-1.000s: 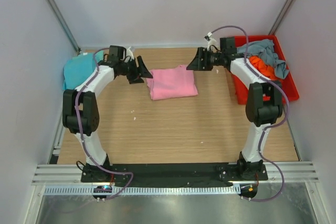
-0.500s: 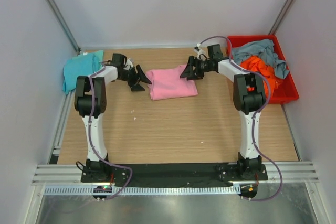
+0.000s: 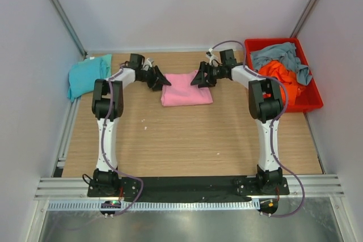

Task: Fold and stack the t-shirts
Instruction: Neatly place the folded tshirt to the corner

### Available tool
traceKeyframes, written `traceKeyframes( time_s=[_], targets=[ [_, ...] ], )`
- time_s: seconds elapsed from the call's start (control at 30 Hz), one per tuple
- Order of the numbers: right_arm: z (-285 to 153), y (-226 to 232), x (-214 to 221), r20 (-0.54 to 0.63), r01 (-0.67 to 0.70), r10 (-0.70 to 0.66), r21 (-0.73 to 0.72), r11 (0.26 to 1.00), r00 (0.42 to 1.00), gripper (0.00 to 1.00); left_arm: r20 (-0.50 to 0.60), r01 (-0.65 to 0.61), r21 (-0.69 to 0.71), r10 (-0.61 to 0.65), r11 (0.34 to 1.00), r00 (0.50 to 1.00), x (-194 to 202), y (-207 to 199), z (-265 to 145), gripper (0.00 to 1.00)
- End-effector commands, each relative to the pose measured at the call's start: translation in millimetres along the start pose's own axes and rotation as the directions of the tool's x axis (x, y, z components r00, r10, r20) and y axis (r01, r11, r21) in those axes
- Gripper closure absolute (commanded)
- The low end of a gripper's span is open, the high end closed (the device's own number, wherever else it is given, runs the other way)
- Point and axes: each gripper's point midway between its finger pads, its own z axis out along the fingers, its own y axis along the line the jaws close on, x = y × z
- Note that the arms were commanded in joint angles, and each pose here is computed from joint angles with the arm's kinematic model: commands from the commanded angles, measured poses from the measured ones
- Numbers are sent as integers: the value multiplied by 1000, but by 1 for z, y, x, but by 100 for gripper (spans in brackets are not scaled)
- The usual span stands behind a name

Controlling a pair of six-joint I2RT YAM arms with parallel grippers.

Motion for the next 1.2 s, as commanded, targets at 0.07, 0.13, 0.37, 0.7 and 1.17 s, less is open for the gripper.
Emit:
traceKeyframes(
  time_s=[0.07,0.13,0.37,0.7,1.17],
  targets=[
    [7,6,-6,17,33,-33,-12,999,999,28,-18,-33,-27,33,999,999,7,8,27,73],
    [6,9,-5,15,36,-35,-13,999,999,28,-21,-38,-25,37,999,999,10,6,26,91],
    [-43,40,-16,48,137,-137,11,991,989,28,-23,-164,-33,163,986,986,17,-30,-15,100],
    [-166,84,-4,124,490,-570,387,781,812,17,-138,-467,-369,449,804,883,25,-25,-127,100],
    [-224,119,36,221,485,-637,481,730,739,9,-104,-412,-798,572,440,813,-42,28,-272,100]
  ],
)
